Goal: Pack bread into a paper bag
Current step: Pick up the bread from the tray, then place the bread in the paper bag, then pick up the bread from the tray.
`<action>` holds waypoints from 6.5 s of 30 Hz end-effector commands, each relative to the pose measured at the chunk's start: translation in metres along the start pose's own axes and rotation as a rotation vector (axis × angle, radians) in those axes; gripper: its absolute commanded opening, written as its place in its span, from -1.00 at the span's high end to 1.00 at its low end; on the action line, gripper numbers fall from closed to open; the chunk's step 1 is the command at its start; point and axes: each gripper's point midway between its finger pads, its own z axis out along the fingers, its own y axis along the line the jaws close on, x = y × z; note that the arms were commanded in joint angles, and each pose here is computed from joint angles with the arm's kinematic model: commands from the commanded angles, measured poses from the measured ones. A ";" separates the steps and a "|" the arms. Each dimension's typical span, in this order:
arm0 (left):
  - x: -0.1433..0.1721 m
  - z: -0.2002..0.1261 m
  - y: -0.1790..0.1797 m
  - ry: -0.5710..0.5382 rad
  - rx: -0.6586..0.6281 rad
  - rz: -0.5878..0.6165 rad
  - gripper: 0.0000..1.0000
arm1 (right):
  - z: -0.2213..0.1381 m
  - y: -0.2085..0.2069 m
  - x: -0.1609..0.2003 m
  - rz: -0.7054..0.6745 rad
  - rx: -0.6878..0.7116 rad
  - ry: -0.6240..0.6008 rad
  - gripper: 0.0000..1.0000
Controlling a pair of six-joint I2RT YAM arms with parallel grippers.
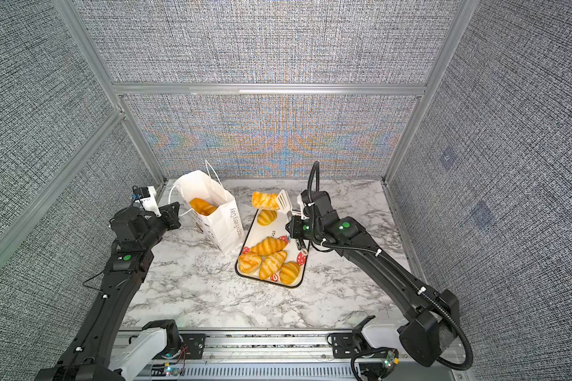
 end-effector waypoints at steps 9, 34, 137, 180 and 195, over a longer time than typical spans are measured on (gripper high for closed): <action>-0.005 0.000 -0.001 -0.022 0.006 0.009 1.00 | -0.026 0.032 -0.025 -0.030 -0.123 -0.107 0.65; -0.005 -0.001 -0.001 -0.025 0.004 0.009 1.00 | -0.046 0.145 -0.039 -0.178 -0.426 -0.175 0.65; -0.005 -0.002 -0.002 -0.026 0.009 0.010 1.00 | 0.003 0.050 -0.039 -0.002 -0.192 -0.117 0.03; -0.002 0.001 0.000 -0.015 0.007 0.006 1.00 | 0.112 -0.048 -0.004 0.028 0.149 0.112 -0.10; -0.002 0.001 0.000 -0.016 0.003 0.007 1.00 | 0.141 -0.048 0.002 -0.043 0.231 0.171 -0.19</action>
